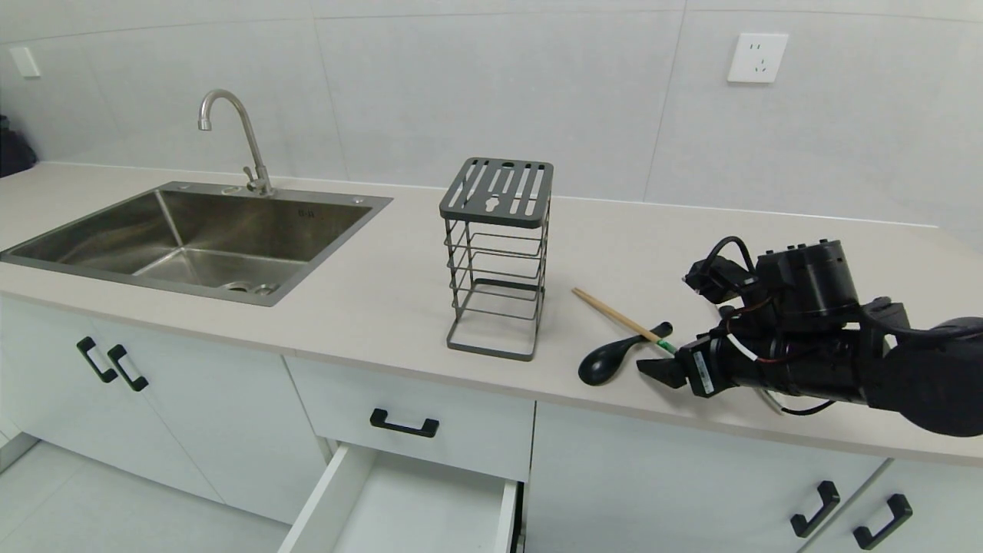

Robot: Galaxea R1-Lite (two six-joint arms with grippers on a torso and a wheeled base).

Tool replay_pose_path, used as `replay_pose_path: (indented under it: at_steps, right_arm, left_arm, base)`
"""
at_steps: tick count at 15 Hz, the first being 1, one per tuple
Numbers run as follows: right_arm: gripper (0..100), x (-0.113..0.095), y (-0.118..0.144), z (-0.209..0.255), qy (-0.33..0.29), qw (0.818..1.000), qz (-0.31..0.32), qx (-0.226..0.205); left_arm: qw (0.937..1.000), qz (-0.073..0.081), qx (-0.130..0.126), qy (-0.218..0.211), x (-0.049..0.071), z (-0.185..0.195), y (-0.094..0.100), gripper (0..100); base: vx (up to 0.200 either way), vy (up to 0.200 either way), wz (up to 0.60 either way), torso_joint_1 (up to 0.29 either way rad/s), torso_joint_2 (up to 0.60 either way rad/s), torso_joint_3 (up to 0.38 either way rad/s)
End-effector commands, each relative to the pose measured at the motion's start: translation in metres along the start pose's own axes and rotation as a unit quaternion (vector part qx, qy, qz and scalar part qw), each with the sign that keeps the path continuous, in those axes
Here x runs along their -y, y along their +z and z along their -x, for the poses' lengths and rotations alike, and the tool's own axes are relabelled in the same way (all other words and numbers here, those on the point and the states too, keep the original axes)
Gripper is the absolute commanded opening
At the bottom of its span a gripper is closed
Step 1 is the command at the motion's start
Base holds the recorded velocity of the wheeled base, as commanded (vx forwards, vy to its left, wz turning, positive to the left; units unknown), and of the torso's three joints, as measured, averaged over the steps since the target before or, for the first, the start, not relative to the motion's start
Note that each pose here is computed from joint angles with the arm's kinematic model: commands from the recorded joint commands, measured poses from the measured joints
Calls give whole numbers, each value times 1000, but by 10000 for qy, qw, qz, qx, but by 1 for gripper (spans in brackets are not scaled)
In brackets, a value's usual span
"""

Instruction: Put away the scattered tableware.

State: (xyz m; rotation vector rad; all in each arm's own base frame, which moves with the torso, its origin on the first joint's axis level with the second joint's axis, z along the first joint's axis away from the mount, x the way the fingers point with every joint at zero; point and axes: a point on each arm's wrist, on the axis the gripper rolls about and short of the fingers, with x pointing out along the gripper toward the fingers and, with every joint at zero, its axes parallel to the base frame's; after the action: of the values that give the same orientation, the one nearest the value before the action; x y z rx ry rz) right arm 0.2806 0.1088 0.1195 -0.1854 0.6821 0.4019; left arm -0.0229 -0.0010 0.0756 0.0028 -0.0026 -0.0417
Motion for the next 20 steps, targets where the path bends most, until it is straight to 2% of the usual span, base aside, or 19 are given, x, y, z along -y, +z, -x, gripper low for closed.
replay_pose_path:
  at_steps: [1, 6, 12, 15, 16, 20]
  right_arm:
    - [0, 0, -1, -3, 11, 10000, 7, -39]
    - [0, 3, 1, -3, -34, 10000, -29, -3]
    - [0, 4, 10, 34, -89, 9986, -39, 524]
    - [0, -1, 23, 54, -31, 9846, 25, 1747]
    - [0, -3, 22, 57, 97, 9790, 74, 2033]
    - [0, -9, 22, 73, 402, 9692, 216, 2421]
  left_arm:
    - [10000, -1, -5, 1, 0, 0, 0, 100]
    - [10000, -1, -5, 1, 0, 0, 0, 100]
    - [10000, -1, -5, 1, 0, 0, 0, 100]
    - [10000, -1, -5, 1, 0, 0, 0, 100]
    - [10000, -1, -5, 1, 0, 0, 0, 100]
    - [10000, -1, -5, 1, 0, 0, 0, 100]
  base:
    - [0, 0, 0, 0, 0, 0]
    - [0, 0, 0, 0, 0, 0]
    - [0, 0, 0, 0, 0, 0]
    - [0, 0, 0, 0, 0, 0]
    - [0, 0, 0, 0, 0, 0]
    - [0, 0, 0, 0, 0, 0]
